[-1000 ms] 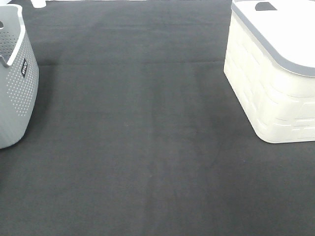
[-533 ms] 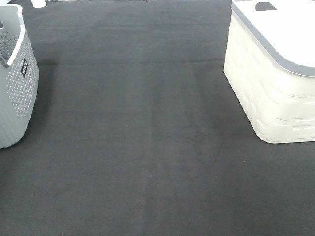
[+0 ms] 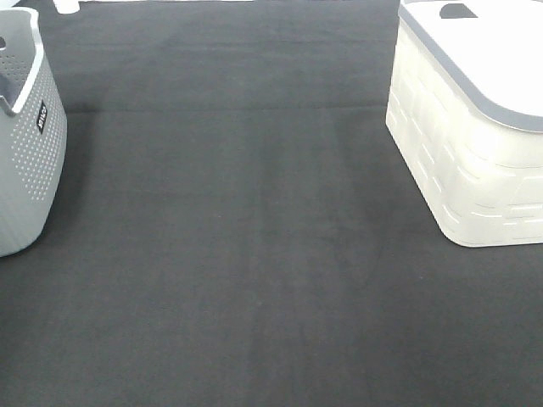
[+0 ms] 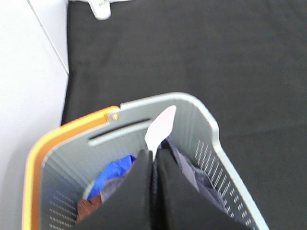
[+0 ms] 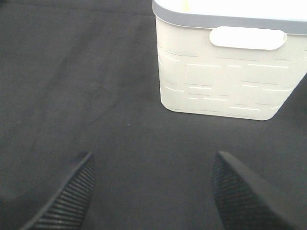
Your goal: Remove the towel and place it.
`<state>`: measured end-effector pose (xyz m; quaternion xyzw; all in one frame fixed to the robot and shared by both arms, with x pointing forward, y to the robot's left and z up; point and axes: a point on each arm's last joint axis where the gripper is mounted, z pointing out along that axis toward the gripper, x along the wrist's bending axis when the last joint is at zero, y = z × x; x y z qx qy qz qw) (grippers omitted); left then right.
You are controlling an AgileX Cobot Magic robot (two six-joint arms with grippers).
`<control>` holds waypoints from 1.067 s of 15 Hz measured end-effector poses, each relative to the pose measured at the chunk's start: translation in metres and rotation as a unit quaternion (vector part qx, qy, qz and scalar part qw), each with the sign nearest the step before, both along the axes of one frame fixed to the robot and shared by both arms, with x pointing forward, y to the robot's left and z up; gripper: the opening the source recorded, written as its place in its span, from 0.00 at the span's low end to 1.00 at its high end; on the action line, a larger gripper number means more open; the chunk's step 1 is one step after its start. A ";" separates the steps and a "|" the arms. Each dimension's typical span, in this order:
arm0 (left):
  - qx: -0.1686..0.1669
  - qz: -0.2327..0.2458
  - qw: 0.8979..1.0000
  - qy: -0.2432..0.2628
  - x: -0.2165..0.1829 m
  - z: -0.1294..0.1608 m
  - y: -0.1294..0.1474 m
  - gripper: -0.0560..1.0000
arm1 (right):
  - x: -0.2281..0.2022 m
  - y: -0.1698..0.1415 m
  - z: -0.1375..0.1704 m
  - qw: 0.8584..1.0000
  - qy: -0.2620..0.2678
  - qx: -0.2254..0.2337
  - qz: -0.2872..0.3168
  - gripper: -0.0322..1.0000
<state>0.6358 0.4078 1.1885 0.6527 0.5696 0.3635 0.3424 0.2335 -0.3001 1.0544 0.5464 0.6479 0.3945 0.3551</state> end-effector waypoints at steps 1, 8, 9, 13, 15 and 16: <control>0.002 0.001 1.000 -0.013 -0.003 0.010 -0.001 0.05 | 0.000 0.000 0.000 1.000 0.000 0.000 0.000 0.70; 0.020 -0.060 0.987 -0.150 -0.009 0.091 -0.068 0.05 | 0.000 0.000 0.000 1.000 0.000 0.000 0.000 0.70; 0.033 -0.075 0.981 -0.178 -0.011 0.103 -0.085 0.05 | 0.000 0.000 0.000 1.000 0.000 0.000 0.000 0.70; 0.059 -0.119 0.949 -0.287 -0.020 0.137 -0.149 0.05 | 0.000 0.000 0.000 1.000 0.000 0.000 0.000 0.70; 0.063 -0.139 0.934 -0.323 -0.022 0.143 -0.177 0.05 | 0.000 0.000 0.000 1.000 0.000 0.000 0.000 0.70; 0.063 -0.148 0.929 -0.332 -0.022 0.143 -0.188 0.05 | 0.000 0.000 0.000 1.000 0.000 0.000 0.000 0.70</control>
